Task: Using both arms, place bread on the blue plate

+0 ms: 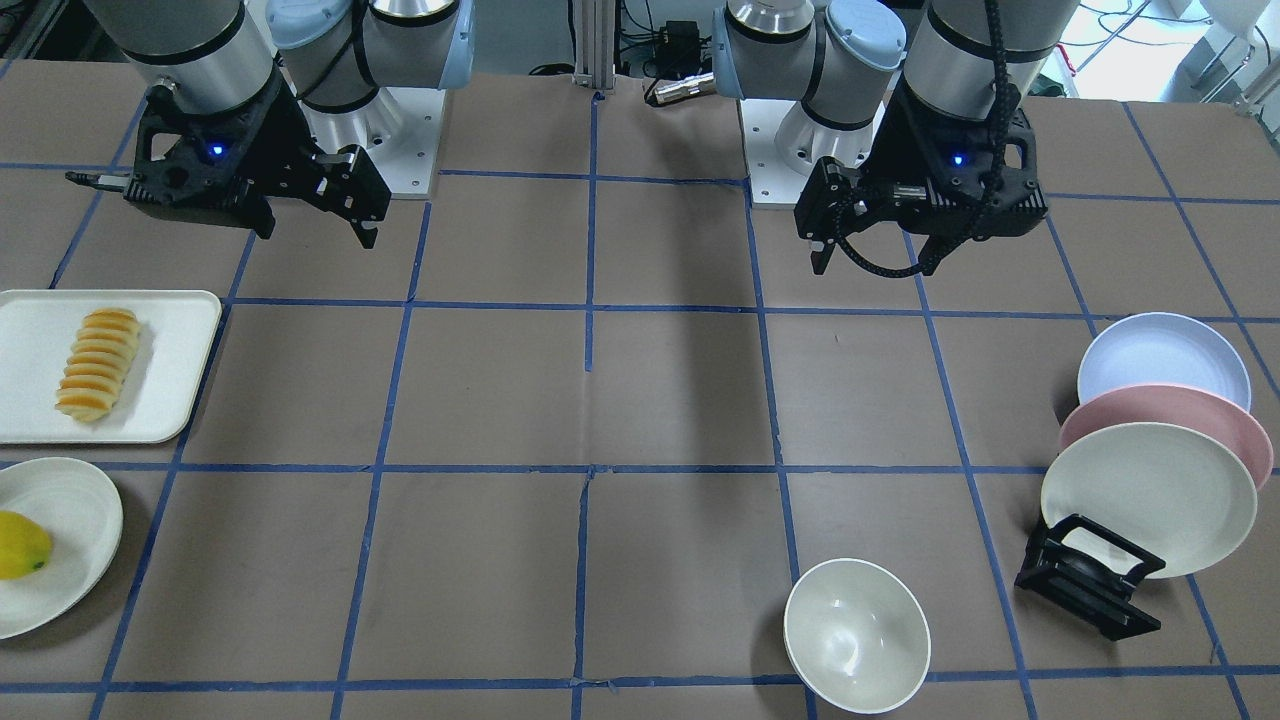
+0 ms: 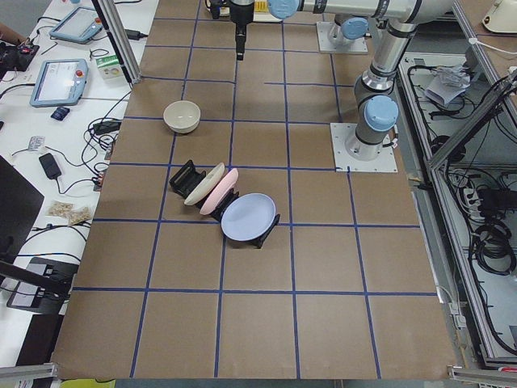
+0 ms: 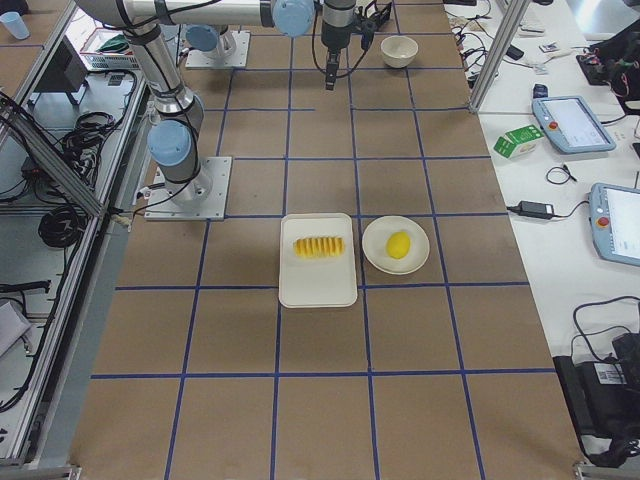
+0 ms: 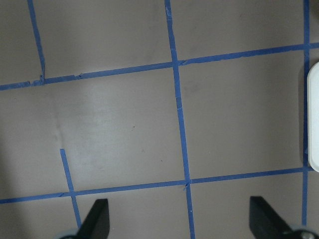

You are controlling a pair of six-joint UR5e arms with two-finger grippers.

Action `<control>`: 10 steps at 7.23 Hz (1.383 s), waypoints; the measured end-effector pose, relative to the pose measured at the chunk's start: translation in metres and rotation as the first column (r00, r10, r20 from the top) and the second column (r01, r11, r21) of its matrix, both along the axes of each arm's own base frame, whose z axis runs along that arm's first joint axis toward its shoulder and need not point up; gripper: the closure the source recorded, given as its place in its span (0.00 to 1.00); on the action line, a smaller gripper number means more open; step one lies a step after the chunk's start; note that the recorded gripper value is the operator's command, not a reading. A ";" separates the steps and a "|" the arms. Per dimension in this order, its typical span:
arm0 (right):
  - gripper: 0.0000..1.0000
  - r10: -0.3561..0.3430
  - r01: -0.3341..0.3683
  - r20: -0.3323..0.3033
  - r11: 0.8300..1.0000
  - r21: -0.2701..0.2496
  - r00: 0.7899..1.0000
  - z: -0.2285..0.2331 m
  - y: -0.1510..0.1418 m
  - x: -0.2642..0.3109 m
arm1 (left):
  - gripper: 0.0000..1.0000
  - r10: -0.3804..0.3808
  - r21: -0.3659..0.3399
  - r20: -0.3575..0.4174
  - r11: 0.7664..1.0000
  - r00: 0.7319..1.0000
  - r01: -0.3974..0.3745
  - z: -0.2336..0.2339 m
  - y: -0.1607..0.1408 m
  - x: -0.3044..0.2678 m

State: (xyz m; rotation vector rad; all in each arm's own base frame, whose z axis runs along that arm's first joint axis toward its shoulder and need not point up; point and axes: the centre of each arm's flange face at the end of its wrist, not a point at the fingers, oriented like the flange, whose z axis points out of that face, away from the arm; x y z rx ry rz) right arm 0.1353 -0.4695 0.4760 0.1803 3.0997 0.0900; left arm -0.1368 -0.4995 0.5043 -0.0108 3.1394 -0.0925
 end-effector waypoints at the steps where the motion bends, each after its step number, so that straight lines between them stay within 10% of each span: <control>1: 0.00 0.000 0.000 0.000 1.000 0.002 1.000 -0.001 0.000 0.000 | 0.00 0.000 0.001 -0.001 1.000 1.000 0.000 -0.001 0.001 0.001; 7: 0.00 -0.039 0.039 -0.003 0.997 0.060 0.999 -0.013 0.000 -0.017 | 0.00 -0.004 0.047 0.012 0.999 1.000 0.003 -0.009 -0.012 0.096; 10: 0.00 -0.097 0.098 -0.012 0.992 0.085 0.995 -0.037 -0.013 -0.133 | 0.00 0.238 0.119 0.036 0.963 0.971 -0.241 -0.039 0.005 0.281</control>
